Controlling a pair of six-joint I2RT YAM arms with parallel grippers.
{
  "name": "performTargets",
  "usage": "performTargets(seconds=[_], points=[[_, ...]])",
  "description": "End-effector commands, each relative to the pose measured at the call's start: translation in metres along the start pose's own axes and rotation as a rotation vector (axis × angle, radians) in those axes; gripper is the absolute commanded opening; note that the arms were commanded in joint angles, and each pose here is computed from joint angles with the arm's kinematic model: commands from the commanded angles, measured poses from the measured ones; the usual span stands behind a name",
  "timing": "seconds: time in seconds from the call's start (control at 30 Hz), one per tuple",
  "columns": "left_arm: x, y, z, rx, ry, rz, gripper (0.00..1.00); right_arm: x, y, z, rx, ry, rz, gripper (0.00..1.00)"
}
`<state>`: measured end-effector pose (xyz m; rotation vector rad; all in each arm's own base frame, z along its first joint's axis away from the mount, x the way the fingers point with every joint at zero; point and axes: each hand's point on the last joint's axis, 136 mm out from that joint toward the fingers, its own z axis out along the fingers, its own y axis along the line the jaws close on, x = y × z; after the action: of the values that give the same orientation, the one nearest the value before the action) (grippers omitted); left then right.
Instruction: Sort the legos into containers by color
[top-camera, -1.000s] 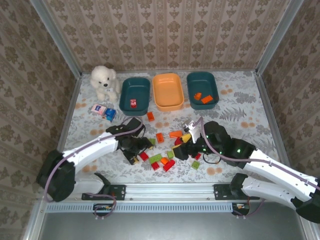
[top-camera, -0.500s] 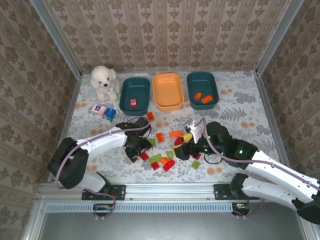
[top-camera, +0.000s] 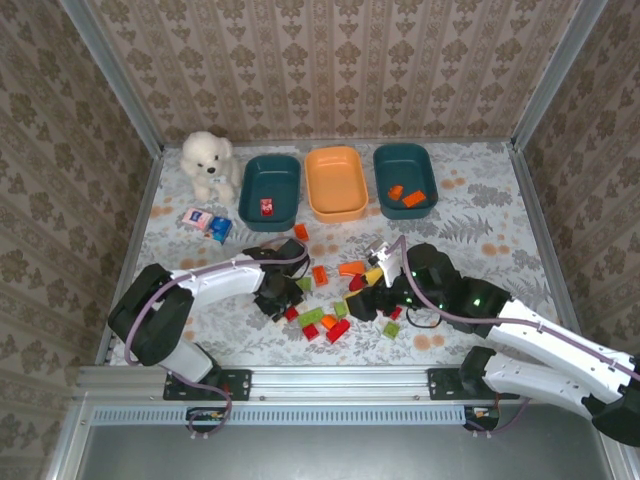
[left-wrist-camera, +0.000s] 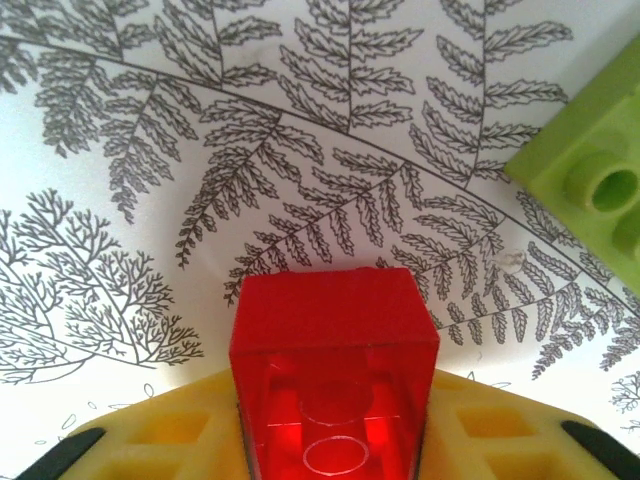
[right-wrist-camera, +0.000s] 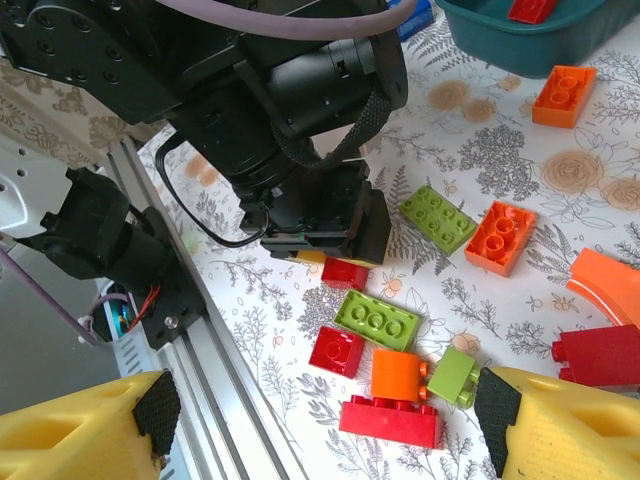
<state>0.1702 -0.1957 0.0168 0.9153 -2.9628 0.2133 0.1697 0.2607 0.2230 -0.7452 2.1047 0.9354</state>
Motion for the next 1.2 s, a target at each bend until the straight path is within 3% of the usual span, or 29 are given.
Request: performTargets(seconds=[0.0, 0.13, 0.27, 0.4, 0.57, 0.8, 1.17], points=[[-0.004, 0.008, 0.002, -0.027, -0.042, 0.004, 0.31, -0.014, 0.004, -0.002, -0.008, -0.044, -0.006, 0.81], [-0.014, 0.002, -0.021, -0.025, -0.107, 0.051, 0.24, -0.016, 0.004, -0.002, -0.008, -0.05, 0.0, 0.81], [-0.035, -0.015, -0.082, 0.012, -0.238, 0.142, 0.23, -0.029, 0.004, -0.007, 0.01, -0.086, -0.01, 0.81], [-0.077, -0.052, -0.14, 0.114, -0.312, 0.225, 0.23, -0.063, 0.0, -0.014, 0.052, -0.177, -0.005, 0.83], [-0.145, -0.104, -0.175, 0.172, -0.379, 0.344, 0.23, -0.105, -0.013, -0.007, 0.122, -0.227, 0.012, 0.85], [-0.225, -0.153, -0.151, 0.158, -0.352, 0.435, 0.23, -0.146, -0.036, 0.018, 0.182, -0.223, 0.072, 0.84], [-0.245, -0.179, -0.075, 0.13, -0.207, 0.473, 0.23, -0.156, -0.063, 0.021, 0.223, -0.233, 0.172, 0.84]])
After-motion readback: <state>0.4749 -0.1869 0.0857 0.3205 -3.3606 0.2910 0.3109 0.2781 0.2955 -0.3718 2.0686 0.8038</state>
